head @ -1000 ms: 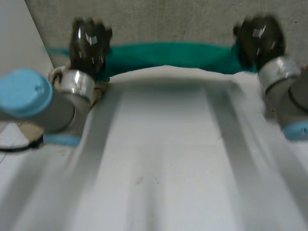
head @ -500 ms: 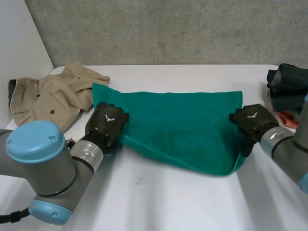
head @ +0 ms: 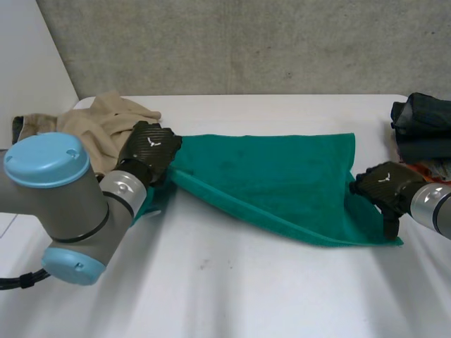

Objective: Fold the laundry.

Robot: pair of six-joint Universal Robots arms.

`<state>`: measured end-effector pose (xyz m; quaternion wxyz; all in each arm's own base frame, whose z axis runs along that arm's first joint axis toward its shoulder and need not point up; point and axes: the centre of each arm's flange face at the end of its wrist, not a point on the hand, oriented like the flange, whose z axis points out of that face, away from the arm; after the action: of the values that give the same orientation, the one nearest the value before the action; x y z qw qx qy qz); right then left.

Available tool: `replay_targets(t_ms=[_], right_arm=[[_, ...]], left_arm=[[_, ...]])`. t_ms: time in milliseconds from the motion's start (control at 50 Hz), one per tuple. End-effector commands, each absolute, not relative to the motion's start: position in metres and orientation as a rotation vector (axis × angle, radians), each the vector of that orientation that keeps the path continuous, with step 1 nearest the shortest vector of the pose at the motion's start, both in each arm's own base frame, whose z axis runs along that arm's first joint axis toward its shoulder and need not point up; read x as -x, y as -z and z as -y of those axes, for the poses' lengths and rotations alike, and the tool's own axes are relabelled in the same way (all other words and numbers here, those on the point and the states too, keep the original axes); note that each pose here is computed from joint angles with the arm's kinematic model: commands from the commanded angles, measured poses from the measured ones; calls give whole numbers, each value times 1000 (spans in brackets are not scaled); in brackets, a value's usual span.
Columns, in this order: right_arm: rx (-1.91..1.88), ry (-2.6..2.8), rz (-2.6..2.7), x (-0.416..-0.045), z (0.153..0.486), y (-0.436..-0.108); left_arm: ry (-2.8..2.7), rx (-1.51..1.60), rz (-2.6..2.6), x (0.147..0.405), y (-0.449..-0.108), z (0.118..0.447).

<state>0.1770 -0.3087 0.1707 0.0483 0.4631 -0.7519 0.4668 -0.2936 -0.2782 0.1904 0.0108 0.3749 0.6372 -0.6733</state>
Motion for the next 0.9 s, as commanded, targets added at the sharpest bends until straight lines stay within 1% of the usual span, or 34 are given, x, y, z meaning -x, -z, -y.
replay_targets(t_ms=[20,120,320,440,580,760,840,900], right_arm=[[-1080,-1421,2668,-174,295,-160],[-960,-1395,2824,-177,282,-146],[-843,-1576,2773,-179,296,-140],[-845,-1574,2783,-181,300,-127],[-872,-1573,2753,-185,300,-119],[-873,-1571,2748,-182,297,-121],[-903,-1604,2700,-182,291,-133],[-957,-1598,2666,-182,285,-135]], left_arm=[[2088,-1133,-1991,293,-187,301],[2086,-1112,-1996,293,-191,312],[2138,-1045,-2027,295,-207,322],[2168,-1027,-2009,297,-213,327],[2177,-1025,-2001,298,-216,327],[2132,-1042,-2041,296,-208,323],[2115,-1049,-2056,295,-204,321],[2107,-1054,-2063,294,-202,319]])
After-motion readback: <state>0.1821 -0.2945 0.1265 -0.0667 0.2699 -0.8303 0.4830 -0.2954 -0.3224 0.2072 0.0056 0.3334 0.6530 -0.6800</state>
